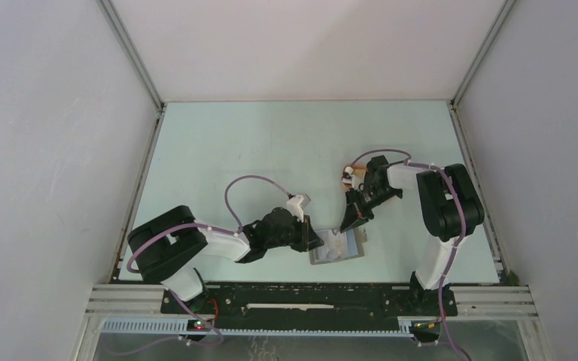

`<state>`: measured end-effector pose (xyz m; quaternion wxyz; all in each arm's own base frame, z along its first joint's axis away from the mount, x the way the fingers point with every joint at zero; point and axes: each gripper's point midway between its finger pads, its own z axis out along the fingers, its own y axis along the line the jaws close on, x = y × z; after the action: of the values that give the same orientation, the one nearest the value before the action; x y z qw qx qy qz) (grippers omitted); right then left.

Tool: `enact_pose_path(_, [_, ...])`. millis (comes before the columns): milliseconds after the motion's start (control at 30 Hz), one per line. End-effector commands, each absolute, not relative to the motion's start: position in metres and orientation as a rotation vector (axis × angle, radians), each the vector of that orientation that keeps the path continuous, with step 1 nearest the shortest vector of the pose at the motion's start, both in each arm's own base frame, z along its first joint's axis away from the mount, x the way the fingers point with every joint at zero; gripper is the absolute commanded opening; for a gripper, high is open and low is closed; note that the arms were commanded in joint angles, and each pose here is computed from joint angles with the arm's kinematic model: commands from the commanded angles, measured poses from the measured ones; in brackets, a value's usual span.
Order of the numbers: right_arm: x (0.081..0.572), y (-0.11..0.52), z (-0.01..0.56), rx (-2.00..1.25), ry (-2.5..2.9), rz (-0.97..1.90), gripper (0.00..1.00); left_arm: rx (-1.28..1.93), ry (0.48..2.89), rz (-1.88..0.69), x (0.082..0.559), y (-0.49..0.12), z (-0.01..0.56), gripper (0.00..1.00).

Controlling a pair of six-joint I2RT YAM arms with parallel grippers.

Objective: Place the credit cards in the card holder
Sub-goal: Insert the credit card into the card holder.

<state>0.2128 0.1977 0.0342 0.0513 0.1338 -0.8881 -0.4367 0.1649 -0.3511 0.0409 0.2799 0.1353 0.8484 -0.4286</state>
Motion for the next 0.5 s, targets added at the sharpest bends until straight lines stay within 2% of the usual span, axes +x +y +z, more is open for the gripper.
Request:
enact_pose_path(0, [0.226,0.209,0.036,0.448,-2.719,-1.369,0.00,0.360,2.260,-1.171,0.167,-0.357,0.048,0.18])
enact_pose_path(233, [0.225,0.215,0.030,0.457,-2.692,-1.367,0.00,0.349,2.237,-1.184,0.167,-0.356,0.054,0.20])
enact_pose_path(467, [0.226,0.216,0.025,0.476,-2.693,-1.332,0.03,0.312,2.205,-1.156,0.169,-0.345,0.069,0.32])
